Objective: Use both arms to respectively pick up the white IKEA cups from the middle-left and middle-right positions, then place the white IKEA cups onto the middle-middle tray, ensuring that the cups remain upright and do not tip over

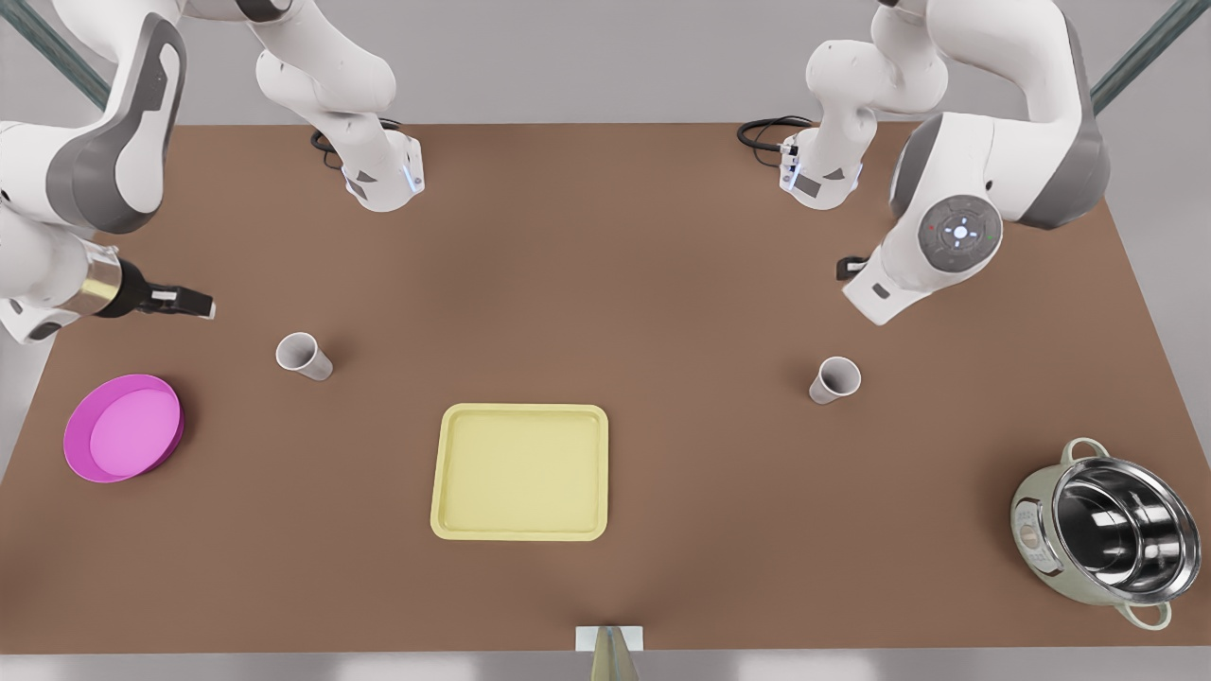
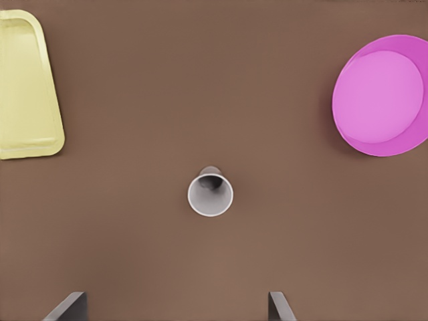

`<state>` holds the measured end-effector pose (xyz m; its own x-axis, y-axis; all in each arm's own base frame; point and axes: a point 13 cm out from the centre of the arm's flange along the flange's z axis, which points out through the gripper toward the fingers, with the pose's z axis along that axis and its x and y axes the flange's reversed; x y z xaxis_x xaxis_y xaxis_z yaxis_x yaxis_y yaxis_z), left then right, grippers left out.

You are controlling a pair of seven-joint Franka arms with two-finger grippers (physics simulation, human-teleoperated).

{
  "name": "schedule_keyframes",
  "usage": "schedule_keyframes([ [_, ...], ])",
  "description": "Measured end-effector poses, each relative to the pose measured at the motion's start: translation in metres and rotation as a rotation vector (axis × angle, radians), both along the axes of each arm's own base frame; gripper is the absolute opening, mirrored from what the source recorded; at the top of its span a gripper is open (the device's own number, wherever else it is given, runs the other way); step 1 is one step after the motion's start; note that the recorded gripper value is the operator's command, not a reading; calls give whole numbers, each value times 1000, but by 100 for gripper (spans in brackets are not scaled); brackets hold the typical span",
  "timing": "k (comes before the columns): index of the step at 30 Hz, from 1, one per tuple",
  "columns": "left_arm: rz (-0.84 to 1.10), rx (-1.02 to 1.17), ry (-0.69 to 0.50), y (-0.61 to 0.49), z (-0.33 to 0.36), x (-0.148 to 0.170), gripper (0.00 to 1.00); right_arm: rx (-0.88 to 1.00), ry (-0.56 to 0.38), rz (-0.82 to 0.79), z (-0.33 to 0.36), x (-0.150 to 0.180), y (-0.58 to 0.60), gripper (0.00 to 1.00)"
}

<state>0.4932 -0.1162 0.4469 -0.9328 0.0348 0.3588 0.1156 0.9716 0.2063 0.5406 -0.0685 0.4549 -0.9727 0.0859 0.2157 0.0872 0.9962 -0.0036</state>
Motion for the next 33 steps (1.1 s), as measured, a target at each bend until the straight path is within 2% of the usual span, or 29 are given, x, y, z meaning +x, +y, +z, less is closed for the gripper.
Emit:
schedule_keyframes([
  [3, 3, -43, -28, -5, -13, 11, 100, -5, 9, 39, -17, 11, 9, 100],
  [6, 114, -75, 36, 44, -120, 9, 100, -3, 84, 69, -77, 8, 2, 100],
  [10, 210, -157, -28, 70, -222, 24, 100, 13, 108, 72, -140, -8, -22, 100],
  [14, 227, -201, -133, 71, -263, 45, 100, 21, 76, 115, -176, -22, -18, 100],
  [23, 234, -209, -183, 86, -331, 28, 100, 30, 20, 127, -265, -47, -40, 100],
  [24, 233, -206, -179, 86, -339, 27, 97, 28, 7, 134, -271, -46, -39, 100],
  [25, 231, -203, -176, 87, -347, 26, 81, 26, -8, 141, -277, -45, -38, 100],
  [26, 234, -206, -178, 87, -351, 27, 72, 24, -21, 146, -283, -43, -38, 100],
  [27, 243, -213, -181, 85, -354, 28, 71, 23, -31, 150, -289, -42, -38, 100],
  [28, 249, -218, -183, 84, -357, 28, 64, 22, -40, 152, -294, -42, -39, 100],
  [29, 253, -222, -185, 82, -359, 29, 50, 20, -49, 152, -297, -42, -40, 100],
  [33, 249, -241, -203, 73, -357, 34, 23, 19, -66, 156, -311, -40, -44, 100],
])
